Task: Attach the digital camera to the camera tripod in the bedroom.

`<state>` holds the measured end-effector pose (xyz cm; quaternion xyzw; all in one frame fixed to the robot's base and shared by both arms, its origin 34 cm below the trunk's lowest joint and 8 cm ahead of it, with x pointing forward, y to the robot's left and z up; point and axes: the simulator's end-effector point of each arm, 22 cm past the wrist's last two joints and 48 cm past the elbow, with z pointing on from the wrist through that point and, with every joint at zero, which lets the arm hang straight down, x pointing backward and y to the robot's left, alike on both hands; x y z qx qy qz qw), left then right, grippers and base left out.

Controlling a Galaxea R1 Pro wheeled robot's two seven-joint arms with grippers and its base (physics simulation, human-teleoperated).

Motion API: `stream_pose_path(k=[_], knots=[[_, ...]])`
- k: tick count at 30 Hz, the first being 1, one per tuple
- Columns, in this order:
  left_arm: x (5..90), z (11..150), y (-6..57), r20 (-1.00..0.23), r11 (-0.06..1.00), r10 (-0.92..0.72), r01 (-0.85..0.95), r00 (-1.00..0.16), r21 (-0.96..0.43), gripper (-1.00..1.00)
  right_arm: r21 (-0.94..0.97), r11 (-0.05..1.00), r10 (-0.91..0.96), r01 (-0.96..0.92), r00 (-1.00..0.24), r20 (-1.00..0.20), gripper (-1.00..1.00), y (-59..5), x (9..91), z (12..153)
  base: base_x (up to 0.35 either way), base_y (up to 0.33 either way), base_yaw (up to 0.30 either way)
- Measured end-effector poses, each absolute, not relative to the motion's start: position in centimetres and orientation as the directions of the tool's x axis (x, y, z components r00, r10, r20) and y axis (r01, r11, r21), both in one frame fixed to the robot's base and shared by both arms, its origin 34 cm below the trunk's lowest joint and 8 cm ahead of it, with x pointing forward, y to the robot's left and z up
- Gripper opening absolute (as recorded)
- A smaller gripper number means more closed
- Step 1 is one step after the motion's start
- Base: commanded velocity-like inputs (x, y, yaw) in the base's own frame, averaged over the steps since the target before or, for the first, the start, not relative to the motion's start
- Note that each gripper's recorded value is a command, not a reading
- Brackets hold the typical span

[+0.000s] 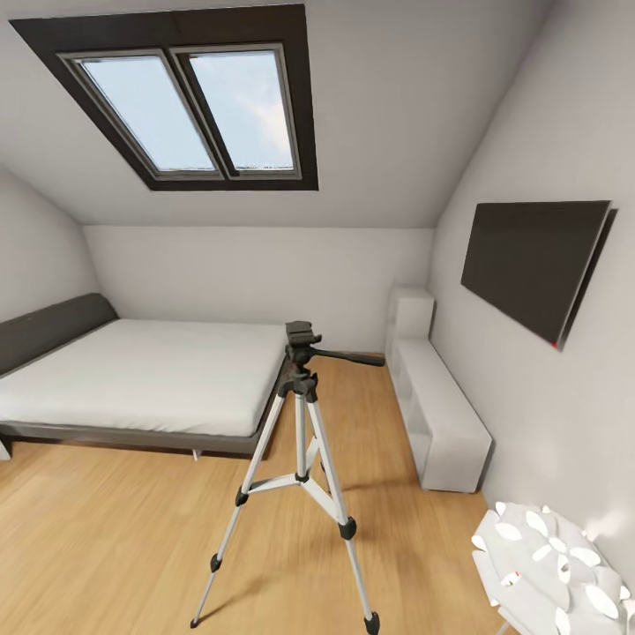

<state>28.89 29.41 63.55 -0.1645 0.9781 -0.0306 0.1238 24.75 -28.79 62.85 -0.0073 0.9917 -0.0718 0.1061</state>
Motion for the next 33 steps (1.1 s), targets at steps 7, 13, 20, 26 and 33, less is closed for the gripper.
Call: stream_pose_path(k=[7, 13, 20, 26, 33], knots=[[28.89, 63.56, 29.43, -0.232, 0.944, -0.329, -0.314, -0.915, -0.1, -1.0, -0.144, 0.99, -0.03, 0.001, -0.977, -0.209, 1.0, -28.78, 24.75, 62.85, 0.001, 0.0, 0.136], [28.89, 63.55, 29.44, -0.232, 0.944, -0.329, -0.314, -0.915, -0.1, -1.0, -0.144, 0.99, -0.03, 0.001, -0.977, -0.21, 1.0, -28.78, 24.77, 62.85, 0.0, 0.0, 0.171], [28.89, 63.55, 29.44, -0.232, 0.944, -0.329, -0.314, -0.915, -0.1, -1.0, -0.144, 0.99, -0.03, 0.001, -0.977, -0.209, 1.0, -28.78, 24.76, 62.85, 0.0, 0.0, 0.158], [28.89, 63.55, 29.43, -0.232, 0.944, -0.329, -0.314, -0.915, -0.1, -1.0, -0.144, 0.99, -0.03, 0.001, -0.977, -0.21, 1.0, -28.81, 24.76, 62.85, 0.0, 0.0, 0.078], [28.89, 63.55, 29.43, -0.232, 0.944, -0.329, -0.314, -0.915, -0.1, -1.0, -0.144, 0.99, -0.03, 0.001, -0.977, -0.21, 1.0, -28.79, 24.8, 62.86, 0.0, -0.009, 0.009]])
